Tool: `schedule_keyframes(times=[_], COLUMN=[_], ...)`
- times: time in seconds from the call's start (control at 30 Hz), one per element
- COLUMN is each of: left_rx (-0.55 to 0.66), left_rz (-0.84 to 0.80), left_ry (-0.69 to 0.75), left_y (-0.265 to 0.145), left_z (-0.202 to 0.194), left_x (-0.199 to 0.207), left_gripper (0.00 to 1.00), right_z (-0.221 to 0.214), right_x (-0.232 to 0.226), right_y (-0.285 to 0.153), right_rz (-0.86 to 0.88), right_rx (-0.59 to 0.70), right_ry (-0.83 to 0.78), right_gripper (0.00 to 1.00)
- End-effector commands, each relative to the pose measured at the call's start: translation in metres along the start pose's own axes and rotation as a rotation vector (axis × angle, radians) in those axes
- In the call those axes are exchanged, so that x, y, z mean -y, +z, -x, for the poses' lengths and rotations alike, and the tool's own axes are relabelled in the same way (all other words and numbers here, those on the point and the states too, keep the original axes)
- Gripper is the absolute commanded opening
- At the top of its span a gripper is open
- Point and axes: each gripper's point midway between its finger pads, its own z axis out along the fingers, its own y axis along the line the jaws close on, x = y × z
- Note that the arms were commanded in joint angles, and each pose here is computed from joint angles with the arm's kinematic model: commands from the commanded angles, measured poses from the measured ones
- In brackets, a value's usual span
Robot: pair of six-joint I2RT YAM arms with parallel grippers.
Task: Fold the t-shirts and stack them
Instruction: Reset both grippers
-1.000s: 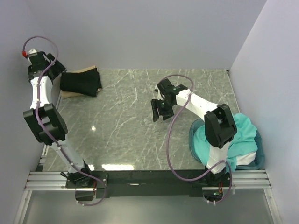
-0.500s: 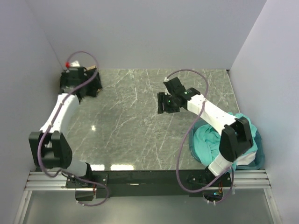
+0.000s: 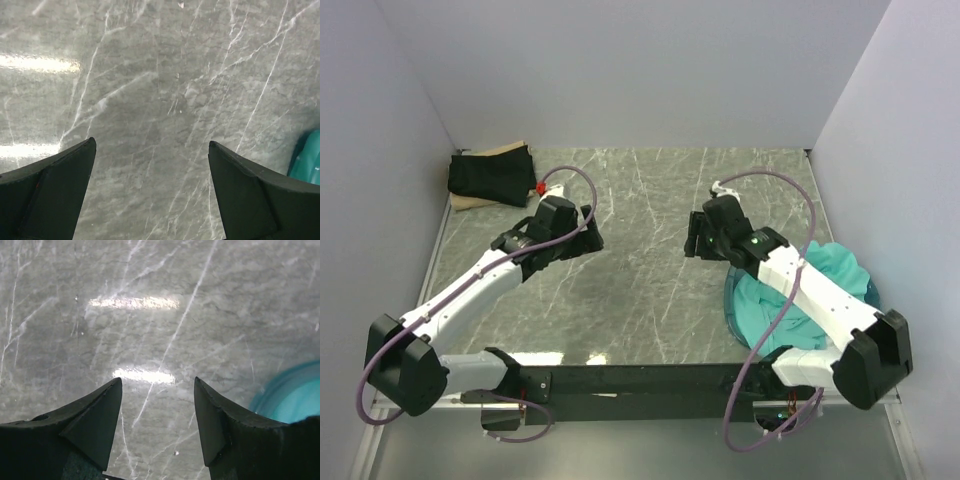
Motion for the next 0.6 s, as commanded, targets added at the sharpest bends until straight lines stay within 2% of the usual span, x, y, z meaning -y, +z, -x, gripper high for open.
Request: schedule_keyframes(times=[0.0,0.2,0.57], left_rx=[0.096,0.143,0.15], left_rz=[-0.013,-0.071,-0.106], left_ry=[-0.022,-0.011,0.01], left_y=[-0.018,-0.029,-0.038], left_z=[0.024,0.032,0.029], left_x=[0.007,0.014,0.014], left_gripper=[0.99,0.99,0.99], right_z=[0.015,0.012,0.003], right_x=[0.007,0.023,0.037], right_y=[-0.015,-0.029,-0.039], right_rz=[-0.01,-0.037,-0.069], right_rx=[0.125,0.2,0.224], right_ry=[0.088,0.145,0.238], right_gripper=[0.66,0.66,0.66])
